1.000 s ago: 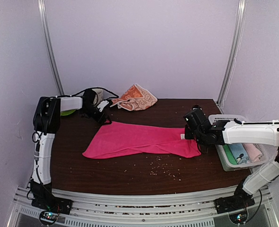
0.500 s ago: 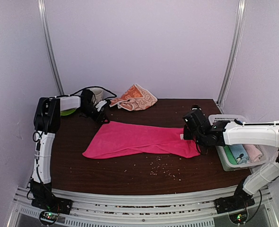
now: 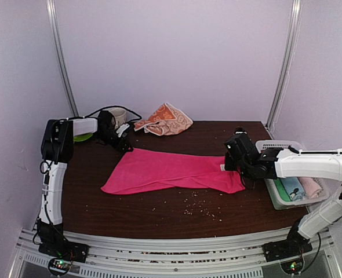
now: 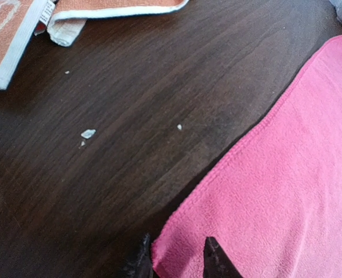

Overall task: Roll the towels
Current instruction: Pick up the towel from the center of the board.

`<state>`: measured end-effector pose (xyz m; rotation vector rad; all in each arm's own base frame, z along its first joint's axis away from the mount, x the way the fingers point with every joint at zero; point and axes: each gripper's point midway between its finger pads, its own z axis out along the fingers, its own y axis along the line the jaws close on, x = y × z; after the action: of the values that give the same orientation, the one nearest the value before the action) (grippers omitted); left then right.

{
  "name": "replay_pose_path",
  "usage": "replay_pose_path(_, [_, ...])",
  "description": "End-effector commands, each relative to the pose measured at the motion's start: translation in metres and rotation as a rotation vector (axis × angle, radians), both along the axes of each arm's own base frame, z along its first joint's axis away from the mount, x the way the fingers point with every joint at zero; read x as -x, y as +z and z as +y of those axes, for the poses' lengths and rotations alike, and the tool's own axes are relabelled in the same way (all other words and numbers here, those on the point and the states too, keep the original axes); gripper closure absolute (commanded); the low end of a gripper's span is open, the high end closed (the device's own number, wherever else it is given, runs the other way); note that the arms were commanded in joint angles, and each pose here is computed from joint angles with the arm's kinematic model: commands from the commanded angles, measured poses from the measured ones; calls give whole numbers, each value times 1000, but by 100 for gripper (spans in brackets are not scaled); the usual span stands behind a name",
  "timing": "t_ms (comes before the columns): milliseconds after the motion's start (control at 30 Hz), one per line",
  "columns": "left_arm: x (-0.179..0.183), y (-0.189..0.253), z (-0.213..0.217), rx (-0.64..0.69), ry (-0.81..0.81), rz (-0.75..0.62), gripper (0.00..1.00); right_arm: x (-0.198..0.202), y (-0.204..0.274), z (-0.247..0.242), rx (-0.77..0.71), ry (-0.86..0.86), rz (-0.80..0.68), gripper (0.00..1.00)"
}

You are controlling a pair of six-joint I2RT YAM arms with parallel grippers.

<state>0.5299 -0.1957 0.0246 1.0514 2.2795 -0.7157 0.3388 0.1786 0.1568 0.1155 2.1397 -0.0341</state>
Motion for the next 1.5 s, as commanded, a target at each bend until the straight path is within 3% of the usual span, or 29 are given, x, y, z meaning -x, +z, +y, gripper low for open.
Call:
replay_pose_path(0, [20,-19,2,23,-17,110,71,-2,22,-1,-22,-22,-43,100])
replay_pose_path(400, [4,-28,13,-26,57,81,91,-2,24,1,-21,-15,-43,100])
replay_pose_path(467, [2,-30,15,-37,66,81,100,-3,24,2,-22,-16,-44,100])
replay_pose_path(667, [-2,-15,16,-39,76,41,100,-4,29,3,-16,-11,-49,100])
replay_pose_path(900, [-6,70,14,16,71,-189,100,-8,42,1,20,-13,-88,100])
replay_pose_path(1100, [2,123,10,87,66,-288,100,-13,61,8,11,24,-134,100])
replay_pose_path(1467, [50,141,12,107,-28,-358,100,-8,82,26,-54,177,-219,100])
